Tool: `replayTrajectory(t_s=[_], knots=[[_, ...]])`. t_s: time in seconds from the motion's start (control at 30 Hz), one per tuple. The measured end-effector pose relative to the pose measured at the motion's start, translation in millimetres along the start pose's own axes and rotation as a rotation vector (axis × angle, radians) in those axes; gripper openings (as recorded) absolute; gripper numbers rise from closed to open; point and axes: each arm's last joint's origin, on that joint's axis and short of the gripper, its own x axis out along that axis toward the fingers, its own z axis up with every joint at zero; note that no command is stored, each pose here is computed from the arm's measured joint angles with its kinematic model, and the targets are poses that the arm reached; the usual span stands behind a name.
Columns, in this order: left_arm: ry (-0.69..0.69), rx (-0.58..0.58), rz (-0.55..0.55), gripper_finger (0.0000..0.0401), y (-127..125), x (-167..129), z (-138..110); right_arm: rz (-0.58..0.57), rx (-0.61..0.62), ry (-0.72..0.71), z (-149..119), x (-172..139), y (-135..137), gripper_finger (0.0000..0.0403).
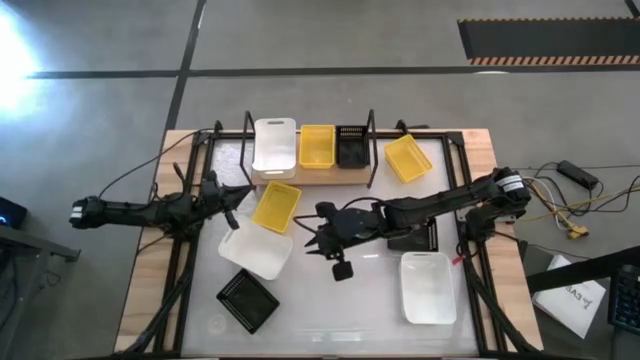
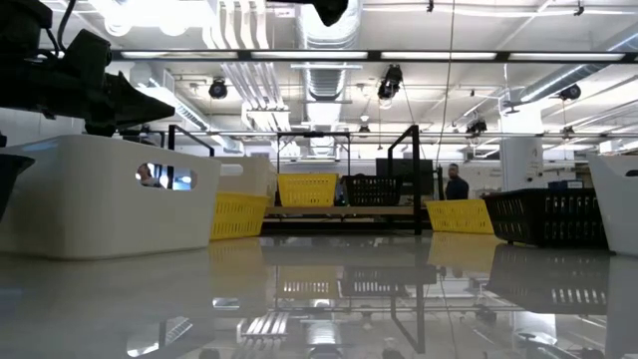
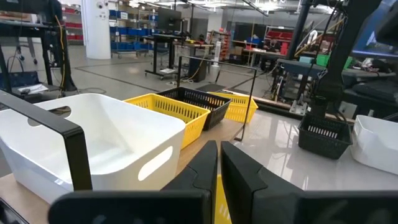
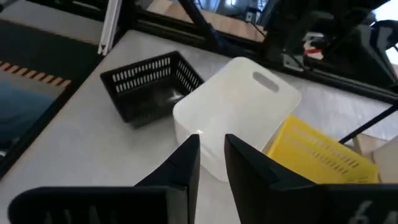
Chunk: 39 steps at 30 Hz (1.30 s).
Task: Stack baskets on shelf by color
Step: Stack the bottom yellow bin on top of the yellow bin on the shelf
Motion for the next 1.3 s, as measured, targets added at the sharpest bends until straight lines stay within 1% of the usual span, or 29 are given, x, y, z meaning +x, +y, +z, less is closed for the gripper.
replayTrajectory(t_s=[0.1, 0.2, 0.3, 0.37, 0.43, 0.57, 0.73, 0.87, 0.97, 1.07, 1.3], knots=[[0.0, 0.0, 0.0, 0.0004, 0, 0, 0, -0.024, 0.026, 0.016, -8, 14, -11, 0.0056], [0.0, 0.0, 0.0, 0.0004, 0, 0, 0, -0.063, 0.058, 0.028, -22, 35, -30, 0.0054], [0.0, 0.0, 0.0, 0.0004, 0, 0, 0, -0.107, 0.136, 0.057, -35, 55, -53, 0.0058], [0.0, 0.0, 0.0, 0.0004, 0, 0, 0, -0.126, 0.148, 0.114, -44, 70, -67, 0.0068], [0.0, 0.0, 0.0, 0.0004, 0, 0, 0, -0.133, 0.129, 0.173, -49, 83, -79, 0.0082], [0.0, 0.0, 0.0, 0.0004, 0, 0, 0, -0.123, 0.077, 0.272, -50, 107, -97, 0.0121], [0.0, 0.0, 0.0, 0.0004, 0, 0, 0, -0.059, -0.065, 0.431, -54, 134, -110, 0.0166], [0.0, 0.0, 0.0, 0.0004, 0, 0, 0, 0.017, -0.18, 0.513, -50, 142, -114, 0.0182], [0.0, 0.0, 0.0, 0.0004, 0, 0, 0, 0.089, -0.227, 0.551, -48, 145, -117, 0.0184], [0.0, 0.0, 0.0, 0.0004, 0, 0, 0, 0.142, -0.244, 0.592, -51, 146, -118, 0.0179], [0.001, 0.001, 0.0, 0.0004, 0, 0, 0, 0.186, -0.244, 0.656, -51, 132, -116, 0.0143]])
